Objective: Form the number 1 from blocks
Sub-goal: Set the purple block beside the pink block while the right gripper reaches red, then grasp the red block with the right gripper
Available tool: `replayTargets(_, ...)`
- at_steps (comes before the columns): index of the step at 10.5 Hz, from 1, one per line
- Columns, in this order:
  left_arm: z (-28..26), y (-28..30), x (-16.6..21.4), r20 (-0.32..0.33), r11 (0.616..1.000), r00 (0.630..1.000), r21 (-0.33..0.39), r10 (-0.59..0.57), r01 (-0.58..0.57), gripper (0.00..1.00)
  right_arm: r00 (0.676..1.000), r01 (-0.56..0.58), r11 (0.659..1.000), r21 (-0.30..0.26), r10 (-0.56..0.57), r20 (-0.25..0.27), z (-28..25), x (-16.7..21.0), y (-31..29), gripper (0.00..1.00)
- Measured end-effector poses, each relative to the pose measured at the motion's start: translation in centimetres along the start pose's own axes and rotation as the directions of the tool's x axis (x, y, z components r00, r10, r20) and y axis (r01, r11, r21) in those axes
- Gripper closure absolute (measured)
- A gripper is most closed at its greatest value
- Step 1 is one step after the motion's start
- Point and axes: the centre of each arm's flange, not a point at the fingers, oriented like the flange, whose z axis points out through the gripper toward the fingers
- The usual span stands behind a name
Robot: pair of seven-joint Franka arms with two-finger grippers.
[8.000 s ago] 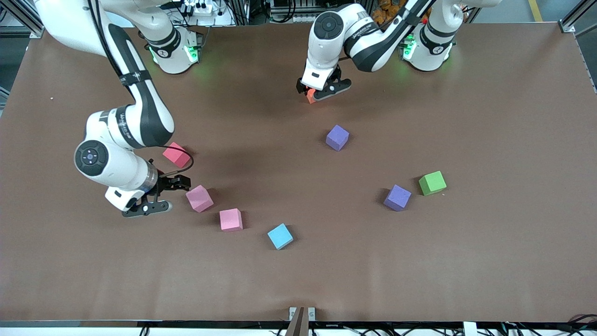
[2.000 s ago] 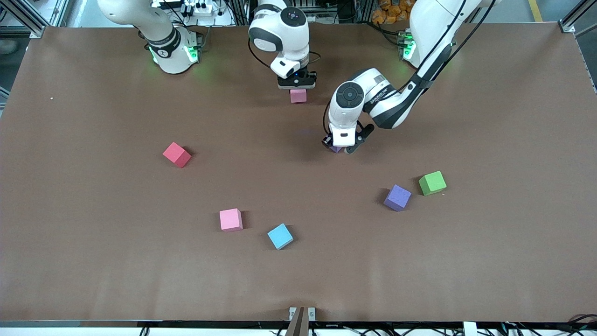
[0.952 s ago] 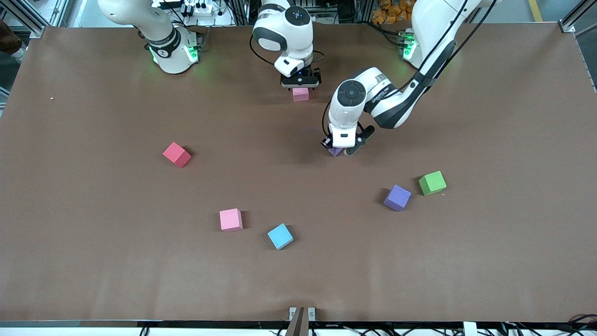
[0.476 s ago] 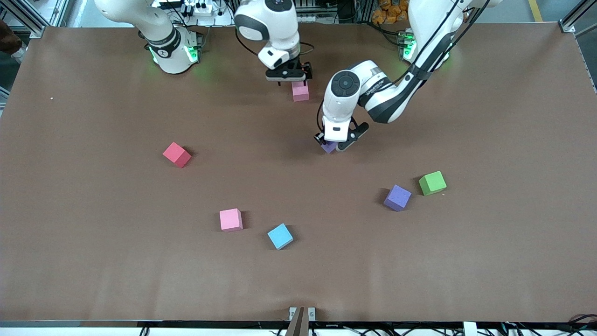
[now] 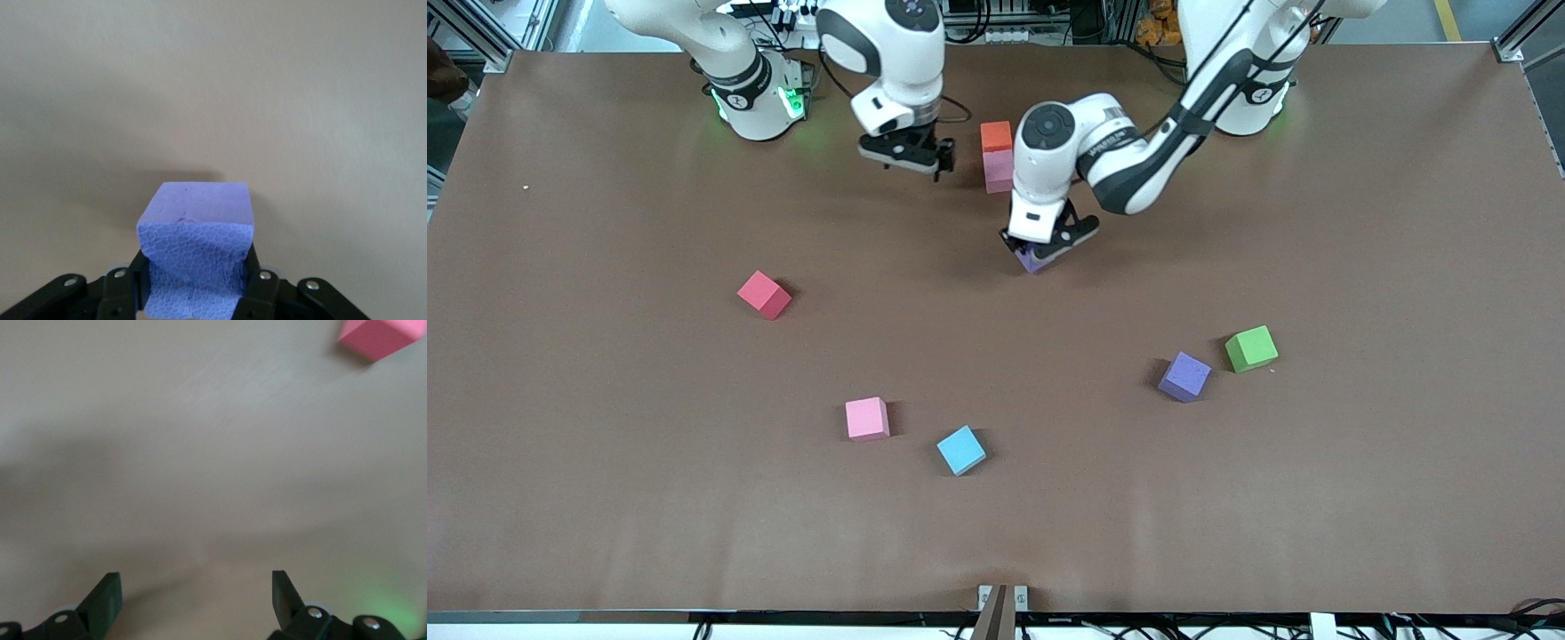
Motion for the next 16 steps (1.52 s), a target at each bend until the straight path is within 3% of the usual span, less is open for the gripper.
replayTargets(2,0.0,0.5,-3.2,0.001,0.998,0.998,-0.003,0.055,-0.055,0.46,1.000,-0.020,0.999,-0.042,0.021,0.014,-0.5,5.5,3.9,0.00)
replayTargets(4,-0.1,0.9,-5.0,0.002,0.995,0.995,-0.009,0.101,-0.101,0.46,0.999,-0.025,0.999,-0.048,0.026,0.034,-0.8,10.7,8.0,0.01)
replayTargets(7,0.7,1.3,-7.7,-0.002,0.980,0.980,-0.009,0.197,-0.197,0.46,0.997,-0.050,0.999,-0.015,0.050,0.058,-0.3,16.7,13.6,0.01)
replayTargets(10,1.8,1.2,-8.6,-0.009,0.972,0.972,0.000,0.236,-0.236,0.46,0.997,-0.071,0.996,0.061,0.069,0.038,0.6,22.5,19.8,0.01)
replayTargets(13,2.3,1.1,-9.2,-0.004,0.968,0.968,0.007,0.249,-0.249,0.46,0.994,-0.107,0.990,0.088,0.104,0.044,4.4,25.6,23.0,0.03)
replayTargets(16,3.0,0.8,-10.5,0.004,0.962,0.962,0.017,0.273,-0.273,0.46,0.982,-0.175,0.981,0.087,0.168,0.087,11.2,27.1,24.2,0.04)
